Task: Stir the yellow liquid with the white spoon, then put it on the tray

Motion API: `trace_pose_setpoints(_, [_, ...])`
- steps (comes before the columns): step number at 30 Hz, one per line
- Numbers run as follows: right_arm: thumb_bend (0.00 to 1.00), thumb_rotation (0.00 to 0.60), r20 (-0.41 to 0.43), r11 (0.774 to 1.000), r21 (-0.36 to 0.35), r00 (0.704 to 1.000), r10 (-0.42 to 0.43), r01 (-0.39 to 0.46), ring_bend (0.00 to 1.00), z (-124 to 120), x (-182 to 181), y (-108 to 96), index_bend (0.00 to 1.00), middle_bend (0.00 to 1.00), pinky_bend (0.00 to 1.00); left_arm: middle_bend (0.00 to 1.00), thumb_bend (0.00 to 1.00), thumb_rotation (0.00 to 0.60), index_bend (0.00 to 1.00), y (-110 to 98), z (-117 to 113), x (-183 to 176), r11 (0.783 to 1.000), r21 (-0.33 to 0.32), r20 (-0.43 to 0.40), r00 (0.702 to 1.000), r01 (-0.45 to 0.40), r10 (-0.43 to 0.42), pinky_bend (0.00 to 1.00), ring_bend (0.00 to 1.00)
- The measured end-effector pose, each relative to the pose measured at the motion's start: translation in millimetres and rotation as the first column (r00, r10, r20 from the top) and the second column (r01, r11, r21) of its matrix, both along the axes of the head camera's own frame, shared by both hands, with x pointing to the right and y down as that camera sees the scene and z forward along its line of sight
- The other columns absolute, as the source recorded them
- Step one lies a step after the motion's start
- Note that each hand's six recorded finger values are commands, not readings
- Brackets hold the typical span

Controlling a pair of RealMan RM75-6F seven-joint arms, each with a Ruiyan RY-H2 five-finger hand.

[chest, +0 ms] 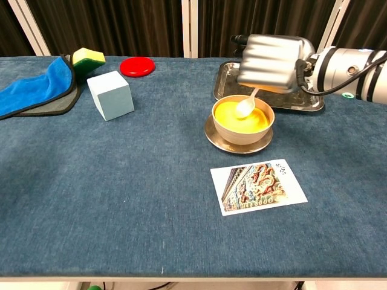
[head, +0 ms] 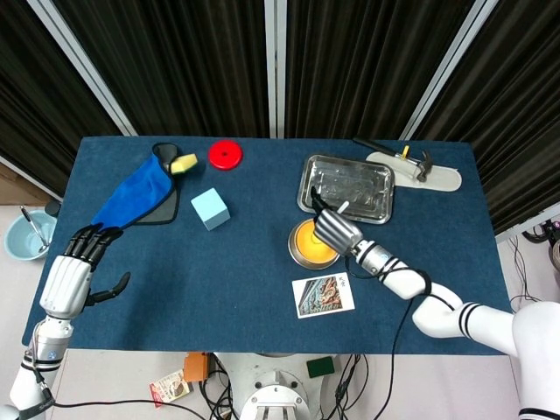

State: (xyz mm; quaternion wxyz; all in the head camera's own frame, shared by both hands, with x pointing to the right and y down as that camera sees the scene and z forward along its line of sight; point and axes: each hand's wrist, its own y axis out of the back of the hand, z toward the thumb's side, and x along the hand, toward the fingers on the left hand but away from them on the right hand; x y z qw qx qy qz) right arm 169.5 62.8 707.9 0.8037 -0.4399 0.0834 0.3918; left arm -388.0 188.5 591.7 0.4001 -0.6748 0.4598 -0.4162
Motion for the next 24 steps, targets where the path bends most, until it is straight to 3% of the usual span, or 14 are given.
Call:
trace_pose_setpoints(13, [0.65, 0.6, 0.071, 0.999, 0.037, 0.997, -0.005, 0.003, 0.24, -18, 4, -4, 0.7, 0.54, 0.13, 0.17, 0.3, 0.413, 0.19, -3, -6, 10, 1.0, 0.009, 0.007, 1.0, -0.016, 0.016, 0.13, 0.1])
trace_pose_setpoints(24, [0.65, 0.6, -0.066, 0.993, 0.042, 0.992, -0.111, 0.114, 0.24, -9, -2, 0, 0.7, 0.54, 0.07, 0.17, 0.3, 0.431, 0.19, -1, 0, 7, 1.0, -0.009, 0.009, 1.0, -0.011, 0.011, 0.13, 0.1])
